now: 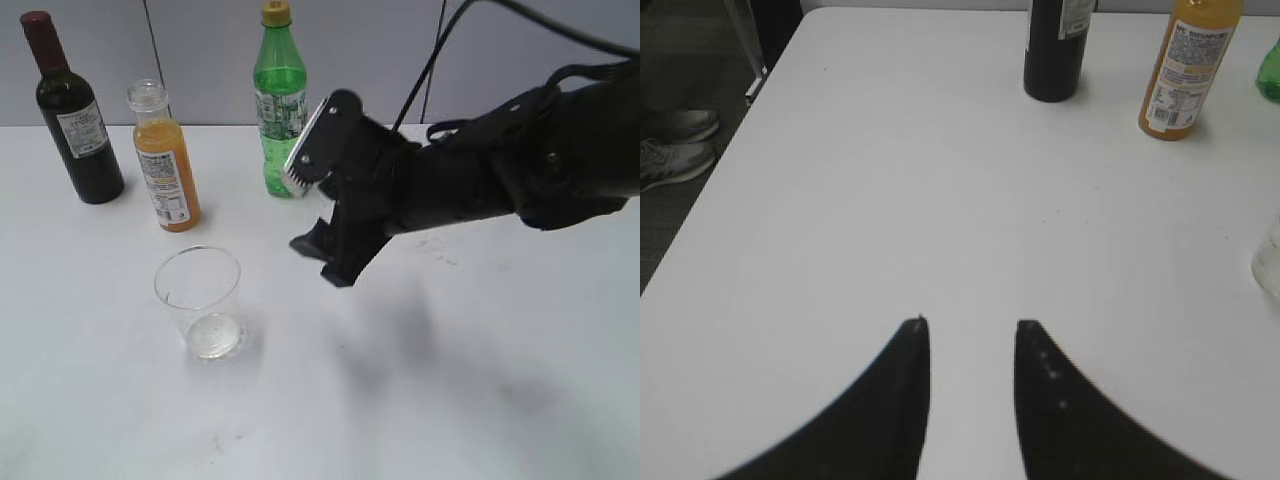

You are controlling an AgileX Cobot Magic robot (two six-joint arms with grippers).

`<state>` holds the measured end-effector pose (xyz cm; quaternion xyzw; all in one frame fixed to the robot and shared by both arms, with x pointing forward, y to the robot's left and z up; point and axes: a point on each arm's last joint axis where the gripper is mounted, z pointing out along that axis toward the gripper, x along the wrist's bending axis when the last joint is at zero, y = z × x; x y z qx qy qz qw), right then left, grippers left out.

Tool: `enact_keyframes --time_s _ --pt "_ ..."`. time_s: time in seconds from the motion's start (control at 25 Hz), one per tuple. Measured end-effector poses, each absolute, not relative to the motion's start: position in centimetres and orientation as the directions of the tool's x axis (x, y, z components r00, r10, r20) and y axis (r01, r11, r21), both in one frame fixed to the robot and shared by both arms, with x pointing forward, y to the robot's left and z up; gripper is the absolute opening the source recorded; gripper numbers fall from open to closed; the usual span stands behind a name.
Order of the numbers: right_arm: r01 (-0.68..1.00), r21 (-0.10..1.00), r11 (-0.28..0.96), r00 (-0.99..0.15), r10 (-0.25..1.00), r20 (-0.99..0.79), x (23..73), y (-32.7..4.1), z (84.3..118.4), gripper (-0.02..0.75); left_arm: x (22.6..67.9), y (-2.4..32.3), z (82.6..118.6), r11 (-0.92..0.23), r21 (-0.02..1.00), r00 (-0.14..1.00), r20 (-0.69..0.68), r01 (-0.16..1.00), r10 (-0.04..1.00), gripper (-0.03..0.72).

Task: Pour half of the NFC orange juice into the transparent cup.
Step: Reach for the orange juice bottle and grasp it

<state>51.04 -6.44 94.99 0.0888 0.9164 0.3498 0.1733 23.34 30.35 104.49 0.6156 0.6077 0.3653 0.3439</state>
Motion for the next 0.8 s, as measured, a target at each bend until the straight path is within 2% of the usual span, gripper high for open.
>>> enact_keyframes --time_s 0.16,0.28,0.36,0.44,0.56,0.68,0.8 --pt "0.039 0.658 0.752 -0.776 0.438 -0.454 52.3 -8.3 98.6 0.58 23.3 30.3 104.5 -0.025 0.868 -0.005 0.032 0.496 0.999 0.239" --pt "0.118 0.655 0.747 -0.568 0.592 -0.572 53.4 -10.4 101.0 0.58 23.3 30.3 104.5 -0.025 0.868 -0.005 0.032 0.496 0.999 0.239" --pt "0.222 0.677 0.702 -0.383 0.701 -0.602 54.0 -12.2 102.6 0.58 23.3 30.3 104.5 -0.025 0.868 -0.005 0.032 0.496 0.999 0.239" --pt "0.309 0.683 0.661 -0.246 0.75 -0.615 54.5 -13.7 104.0 0.58 23.3 30.3 104.5 -0.025 0.868 -0.005 0.032 0.496 0.999 0.239" --pt "0.451 0.68 0.578 -0.171 0.804 -0.57 55.7 -15.8 105.9 0.58 23.3 30.3 104.5 -0.025 0.868 -0.005 0.032 0.496 0.999 0.239" --pt "0.593 0.706 0.387 -0.113 0.908 -0.403 57.4 -18.5 108.1 0.58 23.3 30.3 104.5 -0.025 0.868 -0.005 0.032 0.496 0.999 0.239" --pt "0.668 0.714 0.211 -0.053 0.97 -0.238 59.0 -22.3 110.3 0.58 23.3 30.3 104.5 -0.025 0.868 -0.005 0.032 0.496 0.999 0.239"
